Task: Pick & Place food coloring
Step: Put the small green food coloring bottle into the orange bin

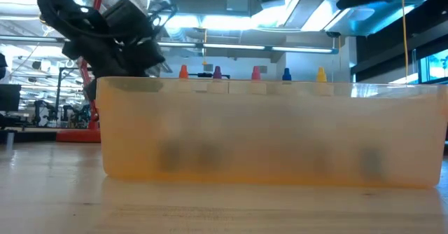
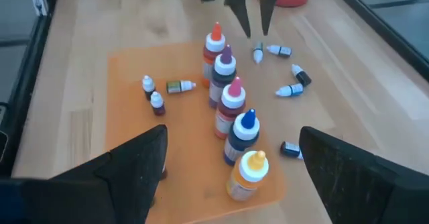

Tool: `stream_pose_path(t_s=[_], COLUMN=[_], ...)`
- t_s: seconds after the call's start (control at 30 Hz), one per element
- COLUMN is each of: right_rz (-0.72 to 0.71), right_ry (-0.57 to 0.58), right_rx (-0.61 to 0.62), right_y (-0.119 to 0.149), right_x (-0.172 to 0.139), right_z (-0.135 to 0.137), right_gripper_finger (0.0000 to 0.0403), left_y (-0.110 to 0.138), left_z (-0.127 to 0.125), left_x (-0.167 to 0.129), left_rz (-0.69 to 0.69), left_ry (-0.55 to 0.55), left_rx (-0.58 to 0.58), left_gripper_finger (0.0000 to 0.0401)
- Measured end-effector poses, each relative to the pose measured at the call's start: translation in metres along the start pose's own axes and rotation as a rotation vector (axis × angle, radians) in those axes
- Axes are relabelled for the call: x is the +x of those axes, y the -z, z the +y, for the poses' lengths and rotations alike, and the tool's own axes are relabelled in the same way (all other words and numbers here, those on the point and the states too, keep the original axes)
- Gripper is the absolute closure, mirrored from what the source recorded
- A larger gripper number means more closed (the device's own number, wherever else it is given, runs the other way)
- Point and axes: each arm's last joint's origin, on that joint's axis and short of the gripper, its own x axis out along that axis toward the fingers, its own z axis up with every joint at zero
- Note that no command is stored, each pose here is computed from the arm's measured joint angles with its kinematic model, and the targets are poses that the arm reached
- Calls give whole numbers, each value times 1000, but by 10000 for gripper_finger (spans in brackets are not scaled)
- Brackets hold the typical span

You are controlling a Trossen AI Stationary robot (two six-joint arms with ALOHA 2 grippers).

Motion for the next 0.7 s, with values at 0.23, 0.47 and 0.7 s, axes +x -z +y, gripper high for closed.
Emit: stream_pose_path(t_s=[0.23,0.47,0.7], right_rz=[-45,-51,-52], right_ry=[-46,-50,-50], right_rx=[60,65,69], right_y=[9,10,10], right_x=[-3,-5,-5], right_z=[-10,-13,-13], right_gripper_finger=[63,63,63], left_y=[11,24,24], left_z=[8,11,10], left_x=[17,27,30], left_rz=[41,109,105], left_ry=[-15,-7,16], left_rx=[-7,-14,-6], left_gripper_finger=[269,269,271])
